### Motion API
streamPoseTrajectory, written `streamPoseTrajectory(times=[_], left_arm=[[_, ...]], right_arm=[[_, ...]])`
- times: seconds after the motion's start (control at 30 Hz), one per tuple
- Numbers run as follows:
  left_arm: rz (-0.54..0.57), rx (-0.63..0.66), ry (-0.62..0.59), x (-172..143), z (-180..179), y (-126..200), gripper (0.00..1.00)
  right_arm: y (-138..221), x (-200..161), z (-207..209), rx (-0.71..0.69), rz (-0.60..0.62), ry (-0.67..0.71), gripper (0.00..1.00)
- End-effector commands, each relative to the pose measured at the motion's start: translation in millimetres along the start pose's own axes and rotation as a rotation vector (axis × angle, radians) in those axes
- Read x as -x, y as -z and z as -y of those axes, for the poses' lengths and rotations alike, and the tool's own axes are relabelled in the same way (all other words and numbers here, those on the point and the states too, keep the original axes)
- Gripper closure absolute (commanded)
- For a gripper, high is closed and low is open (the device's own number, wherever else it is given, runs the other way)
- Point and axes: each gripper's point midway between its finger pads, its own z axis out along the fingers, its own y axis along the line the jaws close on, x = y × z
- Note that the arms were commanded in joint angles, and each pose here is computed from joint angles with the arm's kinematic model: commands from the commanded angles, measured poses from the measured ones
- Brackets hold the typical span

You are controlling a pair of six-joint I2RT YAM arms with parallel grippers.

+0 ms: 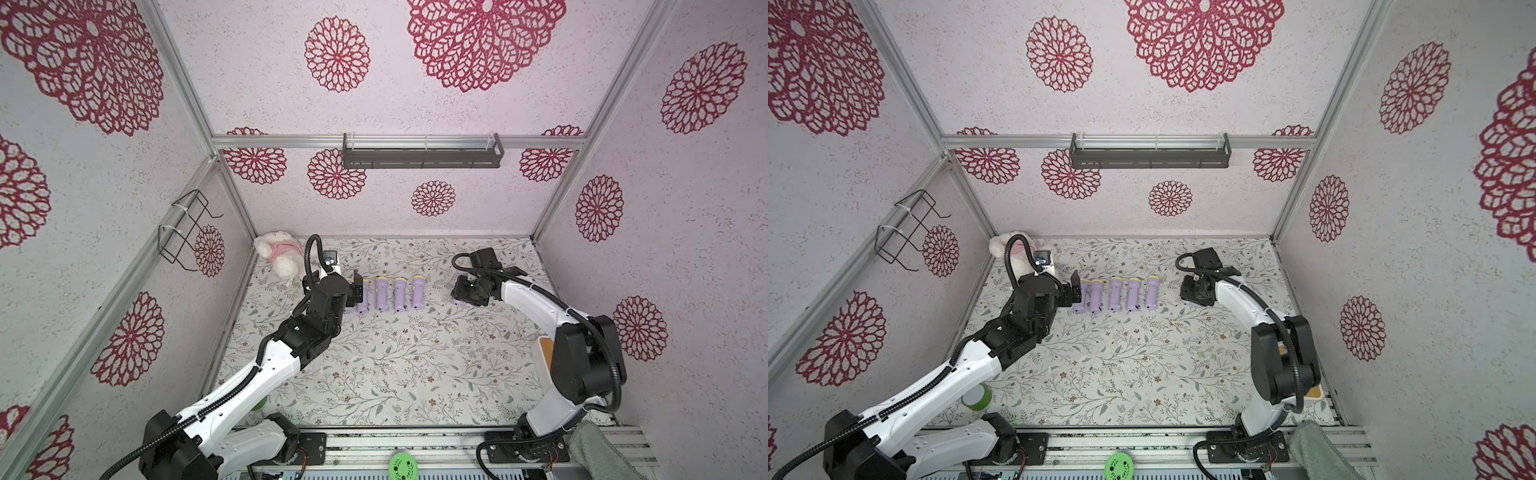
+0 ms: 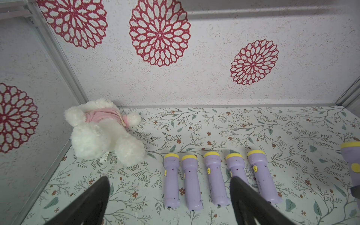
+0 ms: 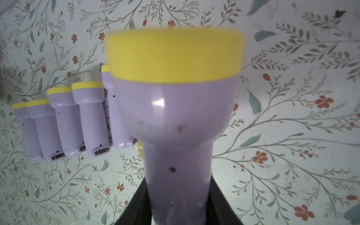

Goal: Close the plug at the bottom of the flashlight
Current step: Place the flashlight at the center of the board.

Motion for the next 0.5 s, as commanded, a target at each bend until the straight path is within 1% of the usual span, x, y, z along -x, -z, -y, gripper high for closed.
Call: streamPoseTrajectory(times=[0.0,0.23,0.47], left_arm=[[0.028,0.031,0.048,14,-8,5,0.03],[0.039,0.042,0.043,17,-11,7,0.03],[0.034,0.046,0.030,15,-11,5,0.03]], right_arm=[[-3,13,-13,0.024,0.015,0.052,1.00],[-35,11,-17,0.013,-0.062,0.066,1.00],[-57,8,-17,-0.006,-0.102,0.076,1.00]])
